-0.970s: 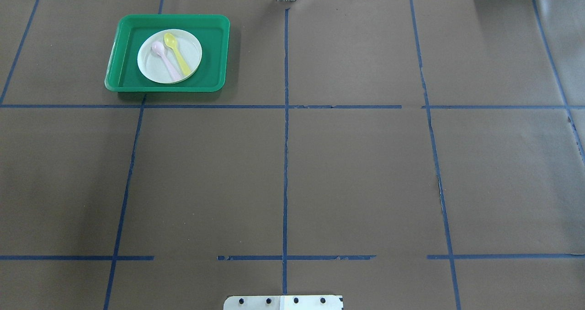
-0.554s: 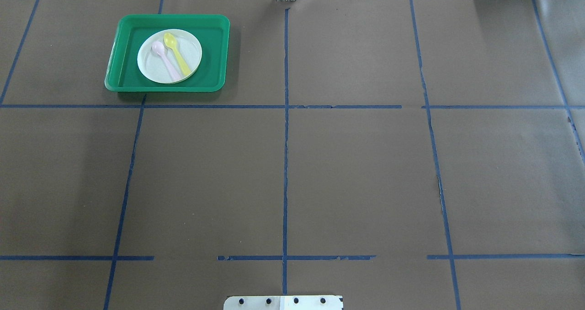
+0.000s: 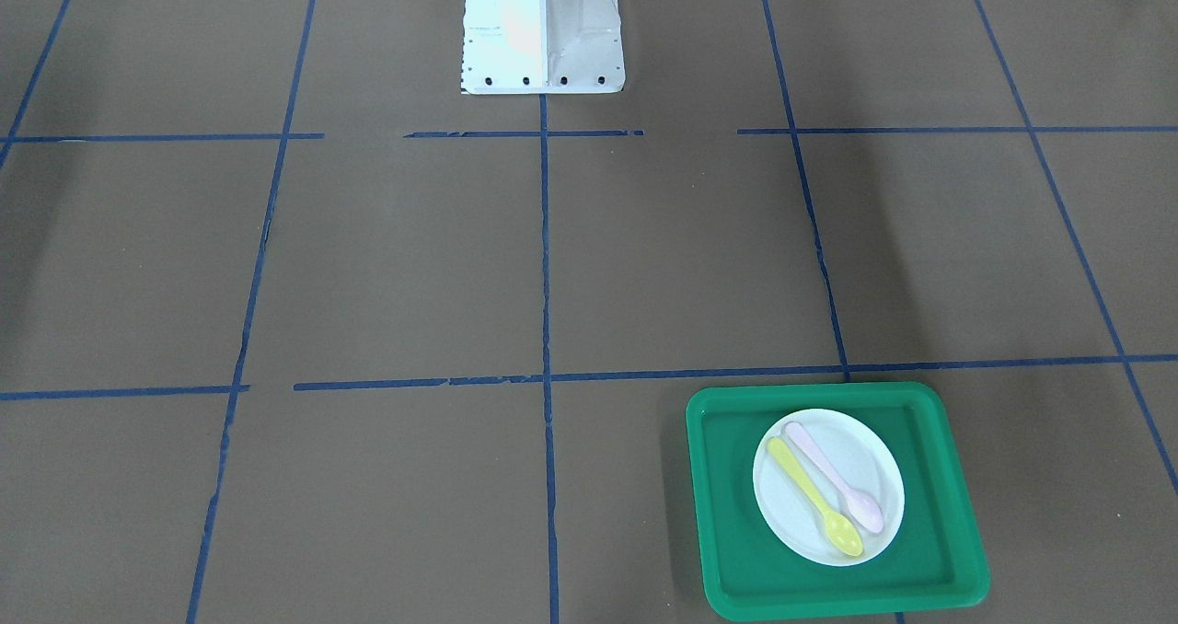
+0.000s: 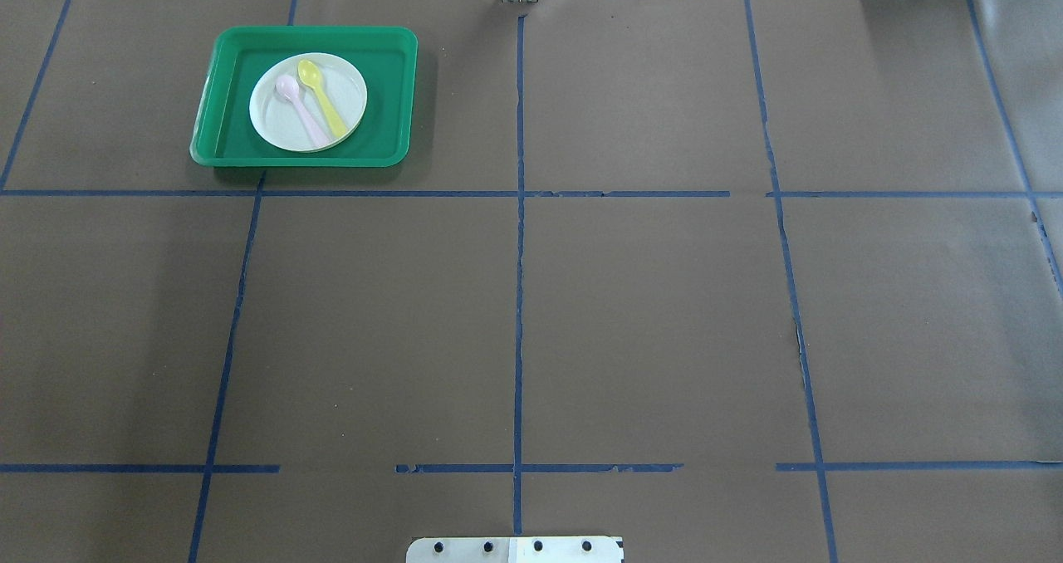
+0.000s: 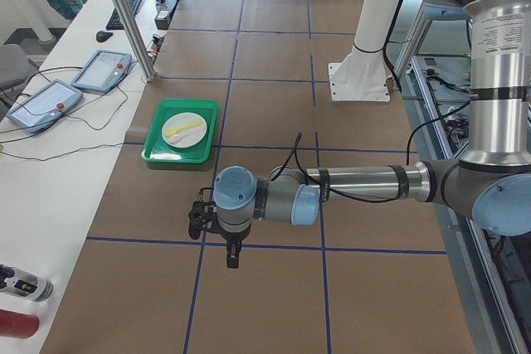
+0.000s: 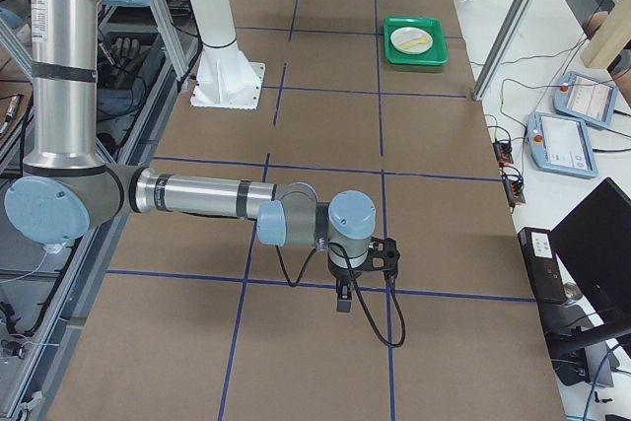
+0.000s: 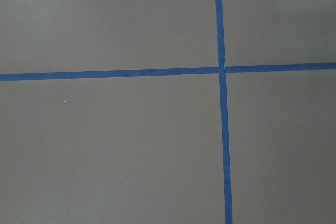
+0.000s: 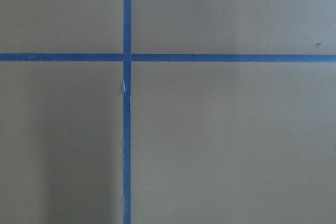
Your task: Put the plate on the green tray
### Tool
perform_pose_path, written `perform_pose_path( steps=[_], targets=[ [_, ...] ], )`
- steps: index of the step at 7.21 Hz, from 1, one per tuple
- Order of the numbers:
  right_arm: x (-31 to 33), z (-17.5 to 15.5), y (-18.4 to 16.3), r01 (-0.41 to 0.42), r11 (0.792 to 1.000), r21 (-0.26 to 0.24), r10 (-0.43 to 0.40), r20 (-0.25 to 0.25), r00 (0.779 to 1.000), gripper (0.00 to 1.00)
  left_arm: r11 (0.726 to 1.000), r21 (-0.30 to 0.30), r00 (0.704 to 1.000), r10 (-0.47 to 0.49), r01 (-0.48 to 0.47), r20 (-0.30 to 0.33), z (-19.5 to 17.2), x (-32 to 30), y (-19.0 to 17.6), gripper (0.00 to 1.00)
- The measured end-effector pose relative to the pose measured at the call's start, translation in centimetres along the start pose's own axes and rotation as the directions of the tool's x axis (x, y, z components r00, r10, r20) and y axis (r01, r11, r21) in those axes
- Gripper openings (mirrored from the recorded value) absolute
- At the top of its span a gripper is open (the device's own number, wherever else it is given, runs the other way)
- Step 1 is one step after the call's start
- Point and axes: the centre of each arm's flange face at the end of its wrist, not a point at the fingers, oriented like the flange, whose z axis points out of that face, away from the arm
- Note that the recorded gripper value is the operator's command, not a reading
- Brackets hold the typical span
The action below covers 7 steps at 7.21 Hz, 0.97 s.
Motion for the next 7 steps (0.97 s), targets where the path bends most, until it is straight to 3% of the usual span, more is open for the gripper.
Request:
perform_pose_path(
  steps=[7],
  targets=[
    [0.0, 0.0, 0.0, -0.001, 1.0, -0.001, 0.001, 0.0, 1.0, 1.0, 0.998, -0.033, 0.999, 0.044, -0.044, -0.009, 2.5, 2.4, 0.0, 1.0]
  ],
)
